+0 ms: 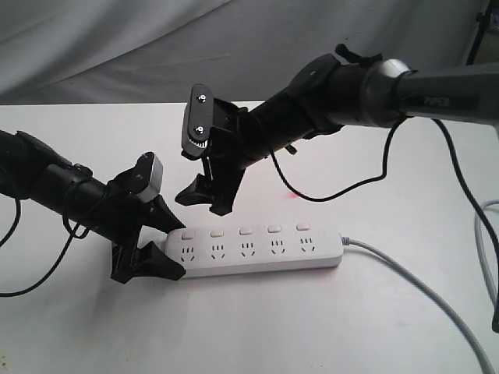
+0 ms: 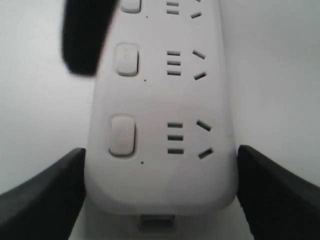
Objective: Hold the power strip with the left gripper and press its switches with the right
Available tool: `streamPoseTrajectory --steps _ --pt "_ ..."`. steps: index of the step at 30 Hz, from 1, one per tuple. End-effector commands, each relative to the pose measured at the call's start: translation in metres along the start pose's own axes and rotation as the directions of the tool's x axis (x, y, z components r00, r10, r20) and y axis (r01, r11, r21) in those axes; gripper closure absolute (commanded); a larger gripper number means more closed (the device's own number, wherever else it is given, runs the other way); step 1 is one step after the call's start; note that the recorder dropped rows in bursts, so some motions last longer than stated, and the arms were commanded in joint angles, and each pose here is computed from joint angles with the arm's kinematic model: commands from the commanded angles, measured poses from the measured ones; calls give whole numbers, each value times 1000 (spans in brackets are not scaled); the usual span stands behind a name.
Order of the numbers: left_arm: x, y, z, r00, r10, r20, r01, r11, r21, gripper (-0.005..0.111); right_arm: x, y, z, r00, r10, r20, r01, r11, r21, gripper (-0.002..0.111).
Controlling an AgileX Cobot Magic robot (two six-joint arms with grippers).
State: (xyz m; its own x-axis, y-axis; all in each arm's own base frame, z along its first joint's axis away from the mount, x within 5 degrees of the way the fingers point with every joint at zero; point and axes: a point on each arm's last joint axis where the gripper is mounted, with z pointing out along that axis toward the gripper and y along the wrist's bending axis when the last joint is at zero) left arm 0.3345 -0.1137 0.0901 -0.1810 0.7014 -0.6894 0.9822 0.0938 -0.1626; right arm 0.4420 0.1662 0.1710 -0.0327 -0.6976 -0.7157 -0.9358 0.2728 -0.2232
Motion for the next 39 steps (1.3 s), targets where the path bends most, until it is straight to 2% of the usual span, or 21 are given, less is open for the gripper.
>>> streamPoseTrajectory --steps 1,5,32,39 --pt "-1 -1 1 1000 4 -1 -4 1000 -4 107 5 6 15 1000 7 -14 -7 1000 -10 38" --pt "-1 -1 1 1000 5 -3 -5 1000 -3 107 15 9 29 999 13 -41 -14 1000 -19 38" --pt "-1 -1 1 1000 6 -6 -6 1000 -4 107 35 17 45 995 -18 -96 10 996 -83 38" --pt "-1 -1 1 1000 6 -6 -6 1000 -4 107 54 21 57 987 -44 -156 27 994 -110 38"
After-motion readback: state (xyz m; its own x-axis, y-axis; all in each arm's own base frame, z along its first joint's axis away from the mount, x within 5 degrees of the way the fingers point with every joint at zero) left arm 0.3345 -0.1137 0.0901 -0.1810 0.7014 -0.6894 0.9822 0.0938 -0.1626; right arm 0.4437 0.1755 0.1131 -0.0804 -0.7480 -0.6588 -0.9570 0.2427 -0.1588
